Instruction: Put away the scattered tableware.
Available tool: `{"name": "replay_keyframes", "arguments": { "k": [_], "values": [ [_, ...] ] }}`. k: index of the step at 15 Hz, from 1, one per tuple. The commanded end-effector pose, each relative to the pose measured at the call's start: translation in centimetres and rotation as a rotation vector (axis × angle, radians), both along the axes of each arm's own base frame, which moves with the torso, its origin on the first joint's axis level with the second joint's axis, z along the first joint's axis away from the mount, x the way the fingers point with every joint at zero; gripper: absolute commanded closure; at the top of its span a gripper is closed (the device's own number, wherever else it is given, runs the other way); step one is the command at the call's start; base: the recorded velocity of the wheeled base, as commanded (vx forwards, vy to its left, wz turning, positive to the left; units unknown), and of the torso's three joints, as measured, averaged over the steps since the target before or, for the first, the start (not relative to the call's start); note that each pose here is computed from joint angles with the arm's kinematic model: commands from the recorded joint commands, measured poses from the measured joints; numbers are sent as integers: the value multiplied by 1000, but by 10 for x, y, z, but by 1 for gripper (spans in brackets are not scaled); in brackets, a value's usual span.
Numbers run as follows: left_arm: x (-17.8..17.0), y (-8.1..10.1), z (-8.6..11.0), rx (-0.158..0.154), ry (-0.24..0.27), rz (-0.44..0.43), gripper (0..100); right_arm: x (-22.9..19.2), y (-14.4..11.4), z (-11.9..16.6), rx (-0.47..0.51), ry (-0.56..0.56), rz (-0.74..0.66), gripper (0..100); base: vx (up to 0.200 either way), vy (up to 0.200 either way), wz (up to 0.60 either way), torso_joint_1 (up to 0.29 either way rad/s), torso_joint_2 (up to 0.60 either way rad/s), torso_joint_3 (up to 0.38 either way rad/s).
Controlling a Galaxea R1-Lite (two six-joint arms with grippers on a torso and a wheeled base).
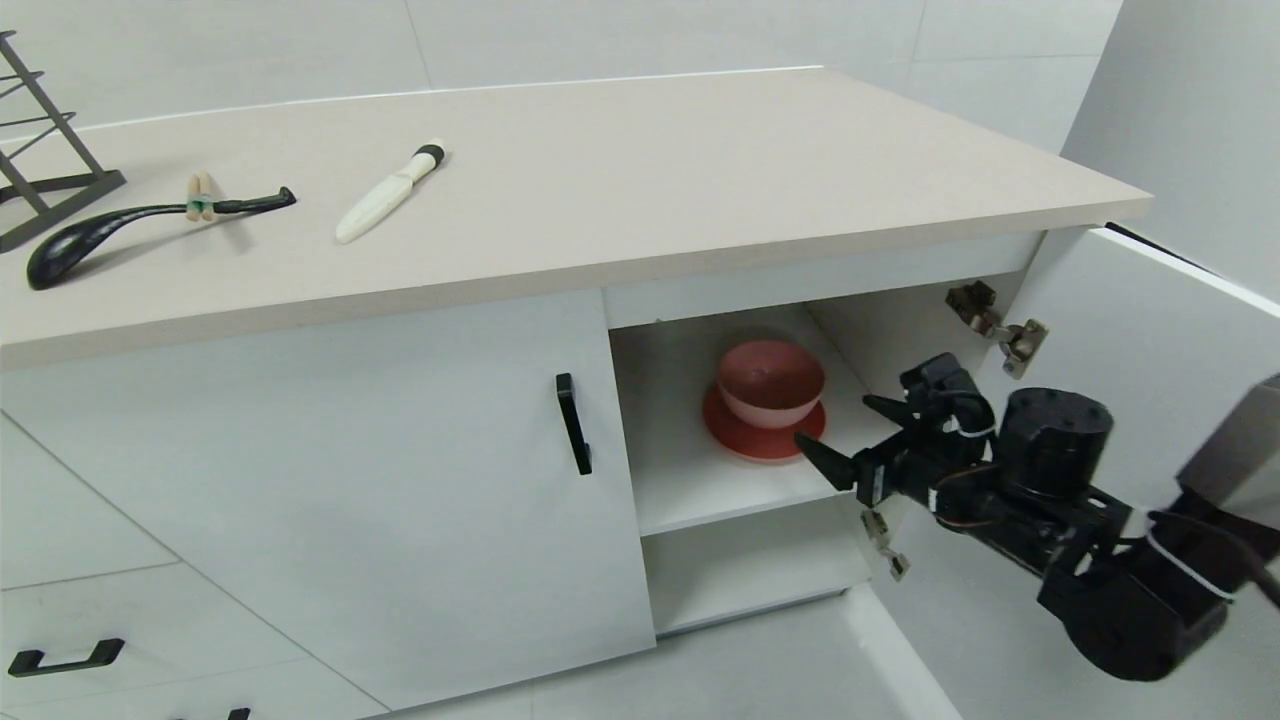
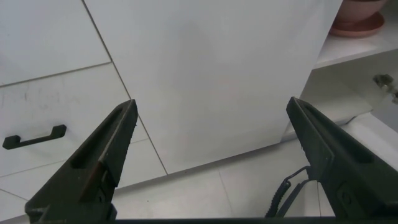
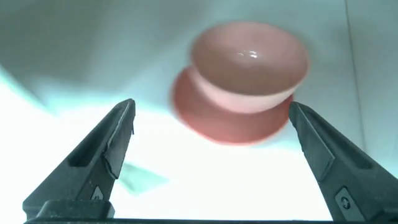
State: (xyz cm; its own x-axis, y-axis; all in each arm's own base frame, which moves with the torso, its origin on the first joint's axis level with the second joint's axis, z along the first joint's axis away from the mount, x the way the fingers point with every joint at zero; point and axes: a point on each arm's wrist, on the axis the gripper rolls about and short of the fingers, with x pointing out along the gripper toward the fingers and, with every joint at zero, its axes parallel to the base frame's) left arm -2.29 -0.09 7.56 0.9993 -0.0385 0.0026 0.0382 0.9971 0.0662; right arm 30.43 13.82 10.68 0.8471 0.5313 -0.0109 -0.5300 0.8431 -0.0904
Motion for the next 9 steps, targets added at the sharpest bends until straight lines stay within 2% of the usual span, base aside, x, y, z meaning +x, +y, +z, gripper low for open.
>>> {"name": "replay_keyframes", "arguments": {
  "k": [1, 5, 9],
  "values": [
    [0, 0, 0, 1, 1, 2, 0, -74, -27, 40, 17, -85, 25, 0, 0, 0, 0, 0, 0, 0],
    [0, 0, 0, 0, 1, 2, 0, -144, -61, 42, 18, -88, 21, 0, 0, 0, 0, 0, 0, 0],
    [0, 0, 0, 1, 3, 2, 0, -180, -94, 49, 27, -135, -93, 0, -200, 0, 0, 1, 1, 0]
  ]
}}
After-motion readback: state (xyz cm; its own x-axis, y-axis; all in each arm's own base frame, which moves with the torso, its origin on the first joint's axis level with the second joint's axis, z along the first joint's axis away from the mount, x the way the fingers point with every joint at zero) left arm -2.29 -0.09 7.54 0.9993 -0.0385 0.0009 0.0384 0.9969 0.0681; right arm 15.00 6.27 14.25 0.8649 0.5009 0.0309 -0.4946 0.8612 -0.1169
